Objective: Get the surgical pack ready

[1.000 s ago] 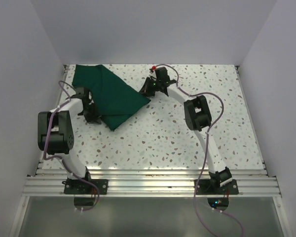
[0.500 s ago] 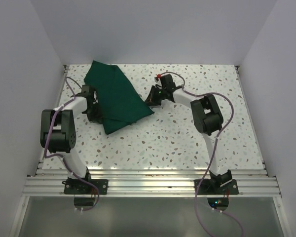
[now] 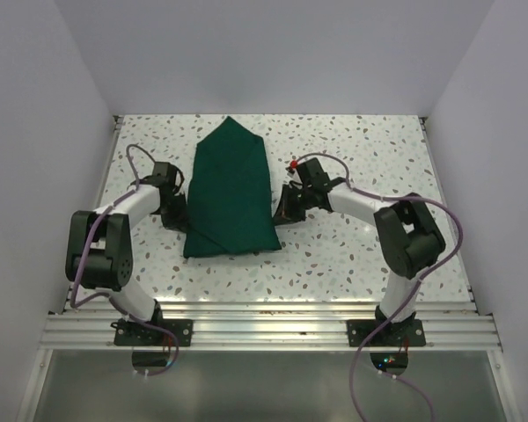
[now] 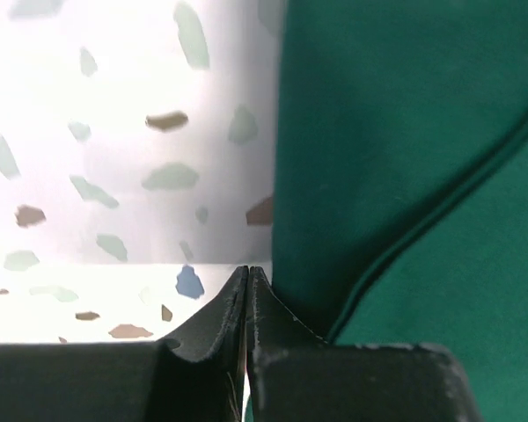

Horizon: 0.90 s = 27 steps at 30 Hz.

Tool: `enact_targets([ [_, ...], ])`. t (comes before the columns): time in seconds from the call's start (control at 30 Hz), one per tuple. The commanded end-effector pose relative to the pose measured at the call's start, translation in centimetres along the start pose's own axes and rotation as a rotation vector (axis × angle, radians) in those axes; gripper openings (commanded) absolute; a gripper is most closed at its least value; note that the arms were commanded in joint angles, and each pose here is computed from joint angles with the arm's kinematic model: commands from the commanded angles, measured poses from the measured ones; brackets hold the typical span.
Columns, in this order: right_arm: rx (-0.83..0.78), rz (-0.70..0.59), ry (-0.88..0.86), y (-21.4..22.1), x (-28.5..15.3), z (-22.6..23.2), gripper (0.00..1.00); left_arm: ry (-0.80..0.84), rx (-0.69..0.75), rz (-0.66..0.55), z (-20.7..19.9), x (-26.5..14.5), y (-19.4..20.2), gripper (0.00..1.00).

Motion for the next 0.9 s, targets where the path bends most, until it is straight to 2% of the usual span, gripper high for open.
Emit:
enact_targets([
  [0.0,-0.091,0.043,-0.133,2.7,-2.8,3.0,0.0,0.125,0.037,-0.043,-1.9,-1.1,0.3,0.06],
  [0.13,-0.109,0.032,-0.009,2.7,-4.6,1.8,0.0,0.056,0.018,-0.09,-0.5,-3.0,0.3,0.27],
  [0.33,-0.068,0.001,0.082,0.8,-7.4,-1.0,0.08,-0.02,0.016,-0.127,1.3,-5.2,-0.2,0.42],
  [0.5,-0.14,0.033,0.054,0.7,-8.9,-1.2,0.17,0.051,0.045,-0.177,1.0,-7.2,-0.7,0.44],
  [0.63,-0.159,0.112,-0.172,1.7,-9.6,0.6,0.18,0.235,0.093,-0.287,-0.6,-9.4,-1.0,0.35],
  [0.7,-0.162,0.119,-0.225,2.1,-9.9,1.2,0.18,0.326,0.103,-0.301,-1.2,-9.9,-0.9,0.27],
  [0.77,-0.179,0.131,-0.24,2.5,-9.8,1.7,0.17,0.359,0.103,-0.307,-1.4,-9.5,-0.6,0.25],
  [0.87,-0.173,0.15,-0.233,3.0,-9.4,2.0,0.18,0.397,0.091,-0.291,-1.6,-8.7,-0.3,0.45],
])
Point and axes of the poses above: each gripper's point midway between its finger pads, its own x axis out along the fingers, its own z axis along the line the jaws close on, y = z × x, the point moved 10 cm from there along -x, back along the fingers, and after that the axes turned 5 degrees about x, right-handed, at the moved point
